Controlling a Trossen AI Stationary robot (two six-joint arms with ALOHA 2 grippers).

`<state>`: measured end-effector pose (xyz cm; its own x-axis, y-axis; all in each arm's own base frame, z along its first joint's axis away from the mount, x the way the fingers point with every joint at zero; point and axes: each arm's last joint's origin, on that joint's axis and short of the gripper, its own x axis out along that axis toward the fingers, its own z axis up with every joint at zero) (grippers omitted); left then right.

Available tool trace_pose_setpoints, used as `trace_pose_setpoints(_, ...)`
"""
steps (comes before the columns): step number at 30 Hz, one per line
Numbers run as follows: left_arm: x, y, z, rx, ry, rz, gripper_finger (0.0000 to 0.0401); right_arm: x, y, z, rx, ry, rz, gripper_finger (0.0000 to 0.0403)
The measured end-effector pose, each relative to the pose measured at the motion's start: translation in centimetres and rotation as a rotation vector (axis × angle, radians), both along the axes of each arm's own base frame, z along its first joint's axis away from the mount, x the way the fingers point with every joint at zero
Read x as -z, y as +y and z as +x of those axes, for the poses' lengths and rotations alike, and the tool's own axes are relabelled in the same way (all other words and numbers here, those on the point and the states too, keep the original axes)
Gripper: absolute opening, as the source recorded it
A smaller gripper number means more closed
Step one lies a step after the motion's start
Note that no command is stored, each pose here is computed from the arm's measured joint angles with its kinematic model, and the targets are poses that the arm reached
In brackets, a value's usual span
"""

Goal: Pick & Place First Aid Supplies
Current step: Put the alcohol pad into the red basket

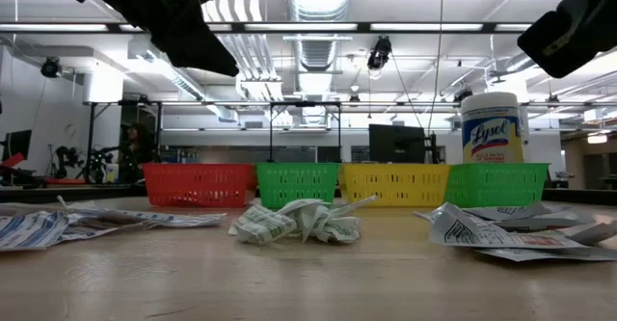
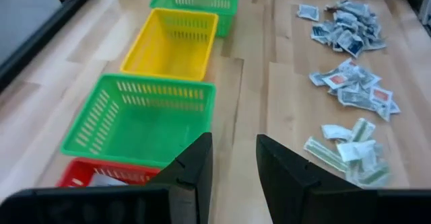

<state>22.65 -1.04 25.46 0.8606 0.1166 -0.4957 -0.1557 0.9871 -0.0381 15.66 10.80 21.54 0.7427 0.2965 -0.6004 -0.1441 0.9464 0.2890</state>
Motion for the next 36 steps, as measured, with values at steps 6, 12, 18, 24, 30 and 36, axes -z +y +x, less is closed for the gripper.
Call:
trace_pose_setpoints(6, 1.4, 0.1, -0.9, 0.017, -0.107, 0.025, 0.0108, -0.2, 0.2, 0.0, -0.011, 0.027, 0.077, 0.0043)
trace_pose_setpoints(12, 3.3, 0.2, -3.0, 0.010, -0.140, 0.000, 0.0108, -0.2, 0.7, 0.4, -0.028, 0.122, 0.116, 0.0043)
trace_pose_setpoints(18, 4.4, 0.2, -5.0, 0.057, -0.258, -0.034, 0.0108, -0.2, 1.6, 1.4, -0.008, 0.315, 0.023, 0.0043)
trace_pose_setpoints(24, 5.6, 0.3, -6.6, 0.048, -0.306, -0.067, 0.0108, 0.1, 3.2, 3.1, -0.023, 0.499, -0.013, 0.0043)
trace_pose_setpoints(30, 5.9, 0.3, -7.2, 0.044, -0.330, -0.082, 0.0108, 0.4, 4.8, 4.7, -0.030, 0.570, -0.002, 0.0054)
trace_pose_setpoints(36, 6.2, 0.3, -7.5, 0.049, -0.332, -0.083, 0.0108, 0.9, 5.5, 5.4, 0.006, 0.678, -0.045, 0.0097)
